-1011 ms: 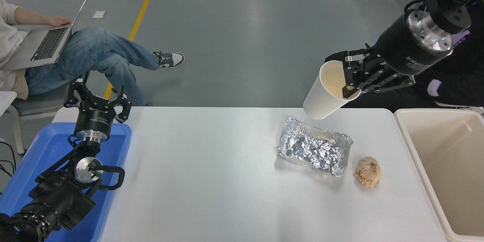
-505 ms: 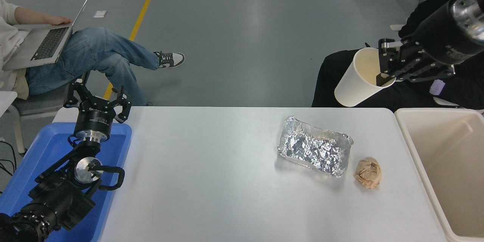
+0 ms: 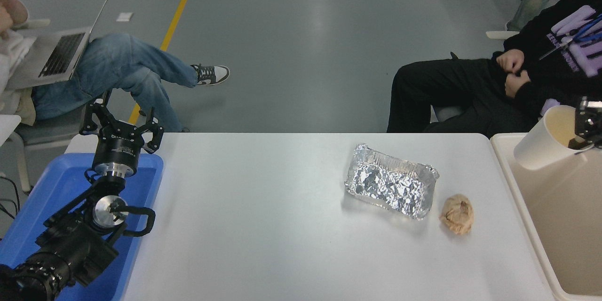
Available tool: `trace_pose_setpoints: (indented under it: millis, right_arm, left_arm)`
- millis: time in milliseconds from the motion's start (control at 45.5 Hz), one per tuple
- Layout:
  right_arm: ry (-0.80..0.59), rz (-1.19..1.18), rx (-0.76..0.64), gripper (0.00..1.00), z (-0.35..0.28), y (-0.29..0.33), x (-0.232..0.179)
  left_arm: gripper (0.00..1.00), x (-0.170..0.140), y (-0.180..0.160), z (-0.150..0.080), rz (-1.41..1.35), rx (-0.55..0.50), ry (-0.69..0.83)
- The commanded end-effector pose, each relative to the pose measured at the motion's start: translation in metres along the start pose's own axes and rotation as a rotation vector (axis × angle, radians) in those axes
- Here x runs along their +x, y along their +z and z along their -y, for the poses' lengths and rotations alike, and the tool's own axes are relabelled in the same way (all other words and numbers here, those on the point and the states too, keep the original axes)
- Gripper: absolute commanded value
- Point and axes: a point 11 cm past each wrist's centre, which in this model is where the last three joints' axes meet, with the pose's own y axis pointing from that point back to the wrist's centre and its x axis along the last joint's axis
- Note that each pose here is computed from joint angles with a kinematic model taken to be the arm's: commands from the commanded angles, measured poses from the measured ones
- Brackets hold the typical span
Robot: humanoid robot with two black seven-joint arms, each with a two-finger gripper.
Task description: Pick up paper cup place in dustbin
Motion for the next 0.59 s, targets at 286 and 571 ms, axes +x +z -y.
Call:
trace_pose_setpoints:
  millis: [286,571]
  right_arm:
    - [0.306,0.161,-0.254,0.00,0.094,0.145,0.008]
    - [0.372,0.193,-0.236,0.00,0.151,0.148,0.008]
  left_arm:
    - [0.99,0.000,0.000,0.000,0.000,0.000,0.001]
    - [0.99,0.000,0.000,0.000,0.000,0.000,0.001]
